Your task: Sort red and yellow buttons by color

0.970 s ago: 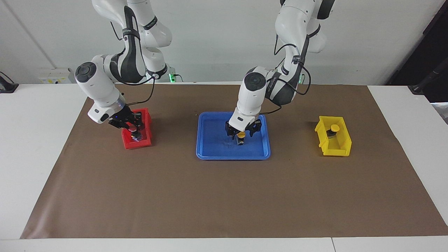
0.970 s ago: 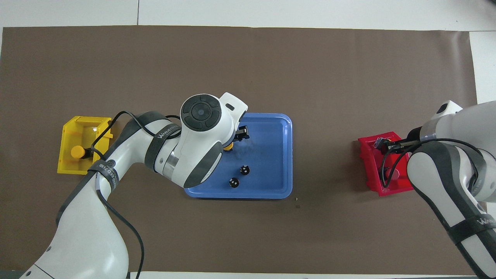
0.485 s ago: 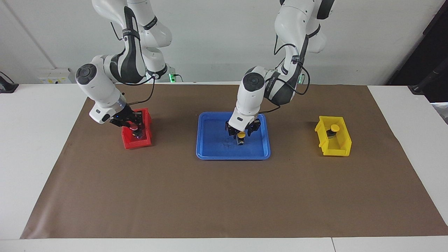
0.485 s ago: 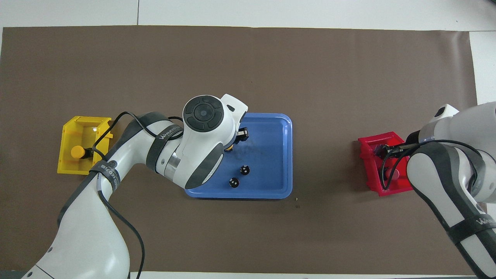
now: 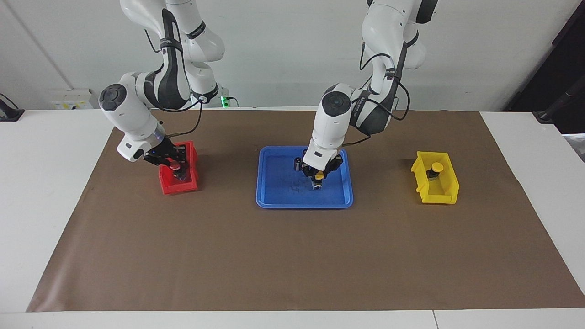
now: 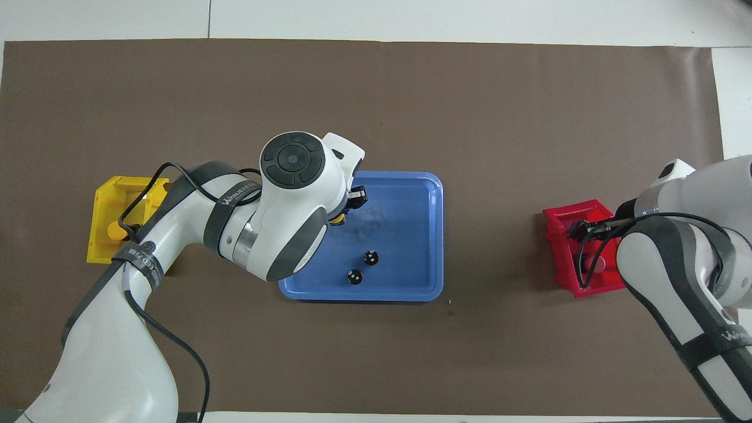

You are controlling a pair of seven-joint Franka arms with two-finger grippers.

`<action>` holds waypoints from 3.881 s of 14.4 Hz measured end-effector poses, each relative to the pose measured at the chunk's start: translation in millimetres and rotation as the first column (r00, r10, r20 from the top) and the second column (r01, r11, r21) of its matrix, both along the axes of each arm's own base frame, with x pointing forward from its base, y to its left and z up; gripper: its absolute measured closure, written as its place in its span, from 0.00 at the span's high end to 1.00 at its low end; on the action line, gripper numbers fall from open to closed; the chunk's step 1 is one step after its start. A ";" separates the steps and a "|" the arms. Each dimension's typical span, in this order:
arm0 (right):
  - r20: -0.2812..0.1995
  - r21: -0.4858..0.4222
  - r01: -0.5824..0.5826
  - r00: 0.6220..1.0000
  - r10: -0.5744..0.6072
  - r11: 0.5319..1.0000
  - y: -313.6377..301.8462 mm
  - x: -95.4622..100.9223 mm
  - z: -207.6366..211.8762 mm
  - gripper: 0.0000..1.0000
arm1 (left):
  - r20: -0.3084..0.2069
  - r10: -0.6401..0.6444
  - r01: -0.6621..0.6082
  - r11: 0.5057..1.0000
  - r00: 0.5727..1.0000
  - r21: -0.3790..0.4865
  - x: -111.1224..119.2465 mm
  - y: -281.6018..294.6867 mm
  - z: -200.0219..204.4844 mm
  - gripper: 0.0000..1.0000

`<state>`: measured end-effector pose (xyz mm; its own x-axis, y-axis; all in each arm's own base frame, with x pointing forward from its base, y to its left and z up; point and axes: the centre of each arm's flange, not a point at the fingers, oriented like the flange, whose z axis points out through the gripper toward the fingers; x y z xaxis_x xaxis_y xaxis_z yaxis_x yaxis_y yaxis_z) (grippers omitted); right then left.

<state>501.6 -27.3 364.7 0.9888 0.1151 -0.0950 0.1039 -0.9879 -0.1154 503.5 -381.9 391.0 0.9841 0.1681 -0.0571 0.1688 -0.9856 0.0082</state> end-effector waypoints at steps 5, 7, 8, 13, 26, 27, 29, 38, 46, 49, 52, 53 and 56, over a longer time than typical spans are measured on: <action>0.004 0.001 -0.001 1.000 0.001 1.000 -1.1 4.4 9.6 0.69 | -0.070 -0.080 0.081 0.997 0.994 0.015 19.8 107.2 83.5 0.41; 0.011 0.002 -0.008 1.000 0.008 1.000 -0.4 13.1 30.7 0.72 | -0.074 -0.121 0.121 0.993 0.990 -0.004 32.7 175.7 111.0 0.41; 0.017 0.001 -0.012 1.000 0.012 1.000 -0.3 18.3 44.5 0.72 | -0.076 -0.144 0.143 0.990 0.987 -0.015 40.0 211.9 117.3 0.41; 0.046 -0.008 -0.032 0.998 0.032 0.999 -0.8 37.0 115.0 0.96 | -0.070 -0.230 0.226 0.972 0.971 -0.064 62.7 368.6 111.3 0.41; 0.041 -0.108 0.032 0.999 -0.028 0.994 -15.3 39.1 259.1 1.00 | 0.028 -0.221 0.222 0.974 0.975 -0.038 68.9 399.1 15.7 0.41; 0.039 -0.109 0.042 0.999 -0.038 0.993 -16.0 41.0 257.5 1.00 | 0.031 -0.219 0.221 0.975 0.975 -0.036 69.1 399.5 8.3 0.41; 0.041 -0.109 0.059 0.998 -0.055 0.992 -22.4 42.1 258.2 1.00 | 0.030 -0.218 0.219 0.975 0.975 -0.036 69.5 399.8 -5.3 0.41; 0.046 -0.113 0.095 0.995 -0.090 0.989 -16.6 52.6 258.3 1.00 | 0.046 -0.207 0.208 0.978 0.977 -0.028 76.8 405.4 -28.8 0.41; 0.051 -0.113 0.095 0.995 -0.090 0.989 -16.2 53.3 260.3 1.00 | 0.068 -0.205 0.207 0.978 0.976 -0.021 75.5 405.9 -34.1 0.44; 0.050 -0.113 0.098 0.994 -0.093 0.989 -18.0 53.0 260.2 1.00 | 0.069 -0.205 0.207 0.978 0.976 -0.021 75.5 405.9 -34.3 0.55; 0.050 -0.113 0.101 0.994 -0.096 0.988 -19.7 52.8 260.3 1.00 | 0.071 -0.205 0.207 0.978 0.976 -0.021 76.1 405.9 -33.3 0.56; 0.049 -0.113 0.100 0.994 -0.094 0.989 -18.8 52.8 260.2 1.00 | 0.072 -0.205 0.207 0.978 0.976 -0.020 76.5 405.8 -32.1 0.56; 0.046 -0.113 0.093 0.995 -0.089 0.989 -15.6 52.7 260.0 1.00 | 0.060 -0.210 0.211 0.977 0.976 -0.026 80.0 404.1 -18.7 0.56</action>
